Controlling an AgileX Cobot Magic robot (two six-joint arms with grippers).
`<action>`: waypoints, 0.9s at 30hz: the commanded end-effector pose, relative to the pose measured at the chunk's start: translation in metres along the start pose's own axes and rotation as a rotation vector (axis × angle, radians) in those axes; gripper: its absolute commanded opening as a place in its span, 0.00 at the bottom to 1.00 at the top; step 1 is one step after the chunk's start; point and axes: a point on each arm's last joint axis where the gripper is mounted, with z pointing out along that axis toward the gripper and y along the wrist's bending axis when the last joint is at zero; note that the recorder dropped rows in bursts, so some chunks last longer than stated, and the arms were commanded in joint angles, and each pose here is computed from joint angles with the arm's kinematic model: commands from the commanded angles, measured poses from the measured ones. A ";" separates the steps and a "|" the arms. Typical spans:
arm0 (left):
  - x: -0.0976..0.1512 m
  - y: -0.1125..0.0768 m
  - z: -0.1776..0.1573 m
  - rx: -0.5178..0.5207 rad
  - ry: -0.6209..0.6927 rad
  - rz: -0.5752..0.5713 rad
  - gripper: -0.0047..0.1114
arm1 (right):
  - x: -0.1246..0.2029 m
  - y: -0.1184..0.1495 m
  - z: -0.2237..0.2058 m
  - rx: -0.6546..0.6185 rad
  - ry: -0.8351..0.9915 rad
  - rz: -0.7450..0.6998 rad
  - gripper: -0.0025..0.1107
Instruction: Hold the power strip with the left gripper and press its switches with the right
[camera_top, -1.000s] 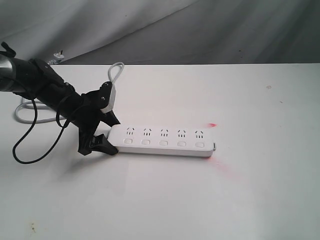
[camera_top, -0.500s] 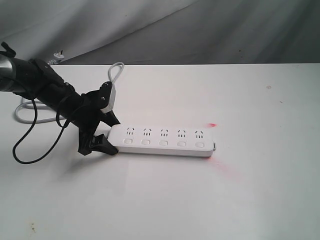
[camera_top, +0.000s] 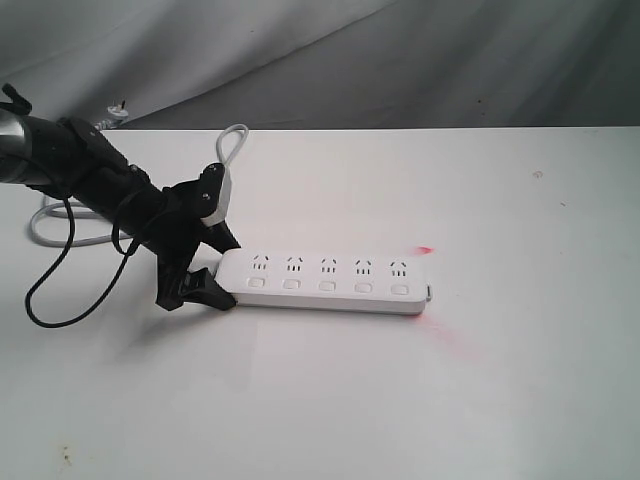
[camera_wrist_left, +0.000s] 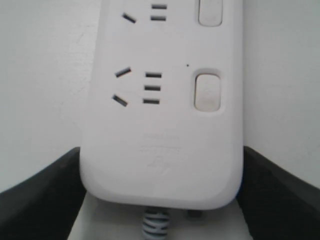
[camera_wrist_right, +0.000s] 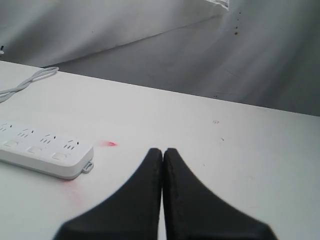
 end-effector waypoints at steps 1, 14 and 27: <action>-0.001 0.000 0.000 0.005 -0.005 -0.004 0.51 | 0.007 0.002 -0.004 -0.011 0.040 0.010 0.02; -0.001 0.000 0.000 0.005 -0.005 -0.004 0.51 | 0.012 0.004 -0.007 -0.028 0.082 0.011 0.02; -0.001 0.000 0.000 0.005 -0.005 -0.004 0.51 | 0.012 0.004 -0.007 -0.028 0.082 0.013 0.02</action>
